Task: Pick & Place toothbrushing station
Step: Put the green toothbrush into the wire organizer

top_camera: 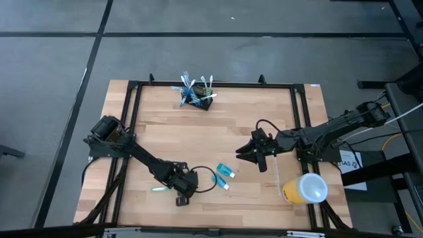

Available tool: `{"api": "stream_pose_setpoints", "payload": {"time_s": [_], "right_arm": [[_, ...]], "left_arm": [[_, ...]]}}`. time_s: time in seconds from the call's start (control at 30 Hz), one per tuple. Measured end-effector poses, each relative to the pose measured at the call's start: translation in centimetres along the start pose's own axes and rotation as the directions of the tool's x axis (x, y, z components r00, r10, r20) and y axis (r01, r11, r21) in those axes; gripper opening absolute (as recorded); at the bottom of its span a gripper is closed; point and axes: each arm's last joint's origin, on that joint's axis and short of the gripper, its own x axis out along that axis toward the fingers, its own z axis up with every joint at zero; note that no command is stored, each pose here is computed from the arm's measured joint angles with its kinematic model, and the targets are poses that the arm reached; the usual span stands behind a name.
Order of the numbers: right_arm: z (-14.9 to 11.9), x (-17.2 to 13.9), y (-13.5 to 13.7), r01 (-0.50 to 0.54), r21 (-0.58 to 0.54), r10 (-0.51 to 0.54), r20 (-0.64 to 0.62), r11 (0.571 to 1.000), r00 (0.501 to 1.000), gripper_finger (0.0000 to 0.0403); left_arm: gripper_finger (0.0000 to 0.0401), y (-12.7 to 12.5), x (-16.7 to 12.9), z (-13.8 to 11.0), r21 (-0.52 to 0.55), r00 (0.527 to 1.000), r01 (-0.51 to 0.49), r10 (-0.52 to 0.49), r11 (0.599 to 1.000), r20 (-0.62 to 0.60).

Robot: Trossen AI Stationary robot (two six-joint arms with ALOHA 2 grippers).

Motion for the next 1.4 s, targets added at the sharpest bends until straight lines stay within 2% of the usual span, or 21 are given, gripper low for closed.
{"api": "stream_pose_setpoints", "payload": {"time_s": [0.17, 0.33, 0.43, 0.5, 0.57, 0.7, 0.8, 0.93, 1.0, 1.07, 1.1, 1.23, 1.4], "right_arm": [[0.0, 0.0, 0.0, 0.0, 0.018, 0.0, 0.0, 1.0, 1.0, 0.0144], [0.0, 0.0, 0.0, 0.0, 0.025, 0.0, 0.0, 1.0, 1.0, 0.0144], [0.0, 0.0, 0.0, 0.005, 0.025, -0.005, 0.006, 1.0, 1.0, 0.0144], [0.0, 0.0, 0.0, 0.003, 0.026, -0.003, 0.011, 1.0, 1.0, 0.0144], [0.1, 0.0, 0.0, 0.01, 0.027, -0.01, 0.021, 1.0, 1.0, 0.0144], [0.2, 0.0, 0.1, 0.007, 0.024, -0.008, 0.039, 1.0, 0.999, 0.0144], [0.3, 0.0, 0.1, 0.022, 0.007, -0.022, 0.054, 1.0, 0.998, 0.0144], [0.4, 0.0, 0.1, 0.021, -0.005, -0.02, 0.068, 1.0, 0.998, 0.0144], [0.4, 0.0, 0.1, 0.026, -0.014, -0.024, 0.074, 1.0, 0.997, 0.0144], [0.5, 0.0, 0.1, 0.04, -0.019, -0.038, 0.087, 0.999, 0.995, 0.0144], [0.5, 0.0, 0.1, 0.043, -0.018, -0.041, 0.09, 0.999, 0.995, 0.0144], [0.5, -0.1, 0.1, 0.038, -0.017, -0.036, 0.095, 0.999, 0.995, 0.0144], [0.5, 0.0, 0.1, 0.037, -0.013, -0.036, 0.095, 0.999, 0.995, 0.0144]], "left_arm": [[0.0017, 0.3, -0.1, 0.2, -0.015, 0.999, -0.036, 0.036, 0.999, 0.027], [0.0002, 1.1, -1.5, 1.3, -0.07, 0.982, -0.107, 0.116, 0.992, 0.148], [0.0002, 2.0, -3.4, 2.4, -0.13, 0.944, -0.165, 0.195, 0.978, 0.266], [0.0002, 3.0, -5.4, 3.3, -0.199, 0.885, -0.226, 0.286, 0.954, 0.368], [0.0002, 4.3, -8.0, 4.0, -0.313, 0.785, -0.29, 0.412, 0.905, 0.464], [0.0002, 7.2, -13.6, 4.5, -0.548, 0.502, -0.354, 0.649, 0.758, 0.572], [0.0002, 9.2, -16.7, 4.3, -0.655, 0.323, -0.389, 0.762, 0.648, 0.561], [0.0002, 11.1, -18.5, 4.0, -0.77, 0.148, -0.387, 0.859, 0.507, 0.491], [0.0001, 11.9, -18.5, 3.7, -0.837, 0.062, -0.329, 0.895, 0.437, 0.443], [0.0001, 13.0, -17.9, 3.3, -0.892, 0.002, -0.238, 0.918, 0.385, 0.396], [0.0001, 13.5, -17.4, 3.0, -0.91, -0.013, -0.187, 0.926, 0.369, 0.378], [0.0001, 15.1, -15.3, 2.0, -0.941, -0.038, -0.072, 0.942, 0.332, 0.335], [0.0001, 15.8, -14.6, 1.7, -0.948, -0.035, -0.037, 0.948, 0.316, 0.318]]}}
